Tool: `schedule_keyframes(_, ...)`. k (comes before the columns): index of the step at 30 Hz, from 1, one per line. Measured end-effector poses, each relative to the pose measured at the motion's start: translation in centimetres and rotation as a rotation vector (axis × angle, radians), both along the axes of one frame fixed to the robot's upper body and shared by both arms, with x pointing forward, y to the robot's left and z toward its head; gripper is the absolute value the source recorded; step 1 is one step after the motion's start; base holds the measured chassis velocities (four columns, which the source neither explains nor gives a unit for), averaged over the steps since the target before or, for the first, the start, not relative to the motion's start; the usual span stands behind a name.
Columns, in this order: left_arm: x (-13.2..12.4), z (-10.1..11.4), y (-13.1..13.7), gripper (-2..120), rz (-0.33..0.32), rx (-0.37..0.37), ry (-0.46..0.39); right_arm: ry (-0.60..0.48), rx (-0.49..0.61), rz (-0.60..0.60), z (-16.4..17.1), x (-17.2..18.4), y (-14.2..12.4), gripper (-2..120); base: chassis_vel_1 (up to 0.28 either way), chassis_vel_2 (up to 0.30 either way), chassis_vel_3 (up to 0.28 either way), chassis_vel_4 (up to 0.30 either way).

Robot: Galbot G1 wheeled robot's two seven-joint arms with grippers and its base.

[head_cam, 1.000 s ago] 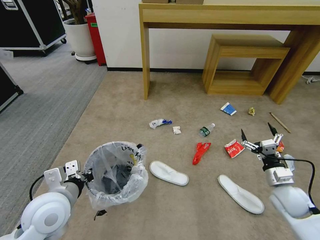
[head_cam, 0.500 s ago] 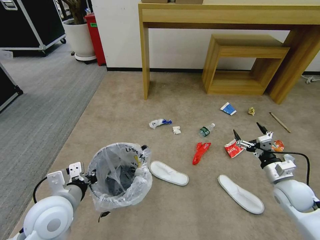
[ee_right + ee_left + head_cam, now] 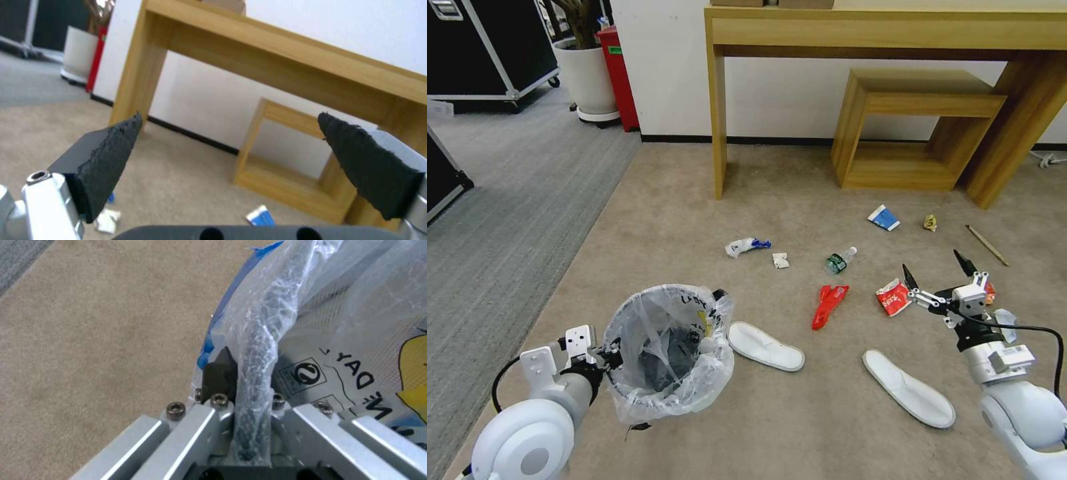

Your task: Pick up the trash bin and place the garbage on the floor into it.

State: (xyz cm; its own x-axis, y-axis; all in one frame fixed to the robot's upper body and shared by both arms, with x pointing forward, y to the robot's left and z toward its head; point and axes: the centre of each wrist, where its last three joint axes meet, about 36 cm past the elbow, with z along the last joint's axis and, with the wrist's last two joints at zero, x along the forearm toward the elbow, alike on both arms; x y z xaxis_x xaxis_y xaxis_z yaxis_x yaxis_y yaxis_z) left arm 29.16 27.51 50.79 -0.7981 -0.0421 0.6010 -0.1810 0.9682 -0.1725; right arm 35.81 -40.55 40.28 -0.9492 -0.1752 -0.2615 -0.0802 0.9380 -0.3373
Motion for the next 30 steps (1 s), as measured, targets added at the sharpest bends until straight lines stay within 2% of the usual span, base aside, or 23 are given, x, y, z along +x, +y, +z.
schedule_keyframes(8,-0.5,0.0,0.0,0,-0.008,0.012,0.010,-0.013,0.032,0.039,-1.6,-0.5,1.5,100,0.000,0.000,0.000,0.000)
schedule_keyframes(19,-0.7,-0.1,-0.1,0,-0.014,0.022,0.017,-0.023,-0.001,0.078,-2.3,-1.1,1.8,100,0.000,0.000,0.000,0.000)
schedule_keyframes(30,-1.1,-0.6,-0.3,0,-0.014,0.027,0.027,-0.053,-0.026,0.093,-2.3,-1.2,1.8,100,-0.144,-0.150,0.131,0.134)
